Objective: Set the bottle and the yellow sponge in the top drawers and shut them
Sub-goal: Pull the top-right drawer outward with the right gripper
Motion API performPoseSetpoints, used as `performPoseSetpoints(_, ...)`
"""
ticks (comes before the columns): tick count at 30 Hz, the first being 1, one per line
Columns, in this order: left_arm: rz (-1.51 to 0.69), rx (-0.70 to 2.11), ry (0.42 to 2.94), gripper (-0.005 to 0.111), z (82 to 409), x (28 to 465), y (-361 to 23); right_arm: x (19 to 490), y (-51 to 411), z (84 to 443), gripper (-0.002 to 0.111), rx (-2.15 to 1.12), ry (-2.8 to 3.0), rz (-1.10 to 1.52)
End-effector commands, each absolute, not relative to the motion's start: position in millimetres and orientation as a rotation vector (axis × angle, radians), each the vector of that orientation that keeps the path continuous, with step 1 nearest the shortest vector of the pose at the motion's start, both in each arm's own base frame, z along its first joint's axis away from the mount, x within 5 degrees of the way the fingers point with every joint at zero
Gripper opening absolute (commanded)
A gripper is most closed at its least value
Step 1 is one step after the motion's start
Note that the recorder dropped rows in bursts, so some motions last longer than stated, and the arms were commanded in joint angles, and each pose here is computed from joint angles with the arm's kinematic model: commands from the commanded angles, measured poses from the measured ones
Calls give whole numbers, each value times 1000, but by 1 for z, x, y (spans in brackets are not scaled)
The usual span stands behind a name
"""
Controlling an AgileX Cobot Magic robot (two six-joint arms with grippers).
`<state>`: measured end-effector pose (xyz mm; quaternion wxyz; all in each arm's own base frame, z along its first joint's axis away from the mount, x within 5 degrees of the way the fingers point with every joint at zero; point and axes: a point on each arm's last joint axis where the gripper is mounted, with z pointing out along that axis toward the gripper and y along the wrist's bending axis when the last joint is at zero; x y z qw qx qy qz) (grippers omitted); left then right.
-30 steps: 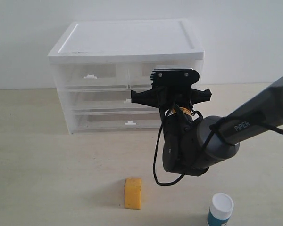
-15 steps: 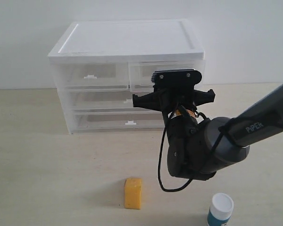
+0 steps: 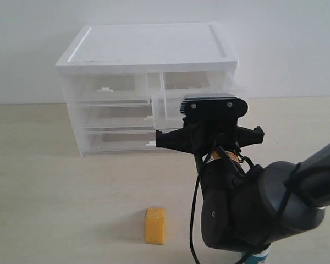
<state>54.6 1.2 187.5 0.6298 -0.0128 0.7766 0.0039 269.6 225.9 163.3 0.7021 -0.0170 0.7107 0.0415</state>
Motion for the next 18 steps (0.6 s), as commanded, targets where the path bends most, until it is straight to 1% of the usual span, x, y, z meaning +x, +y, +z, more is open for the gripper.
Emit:
performPoseSetpoints(1, 14, -32, 1779, 4, 186, 54, 1, 255, 217, 165, 1, -24, 1603, 64)
performPoseSetpoints(10, 14, -32, 1779, 4, 186, 54, 1, 239, 214, 156, 1, -52, 1645, 50)
performPoseSetpoints(18, 14, -32, 1779, 4, 186, 54, 1, 238, 214, 156, 2, -48, 1648, 49)
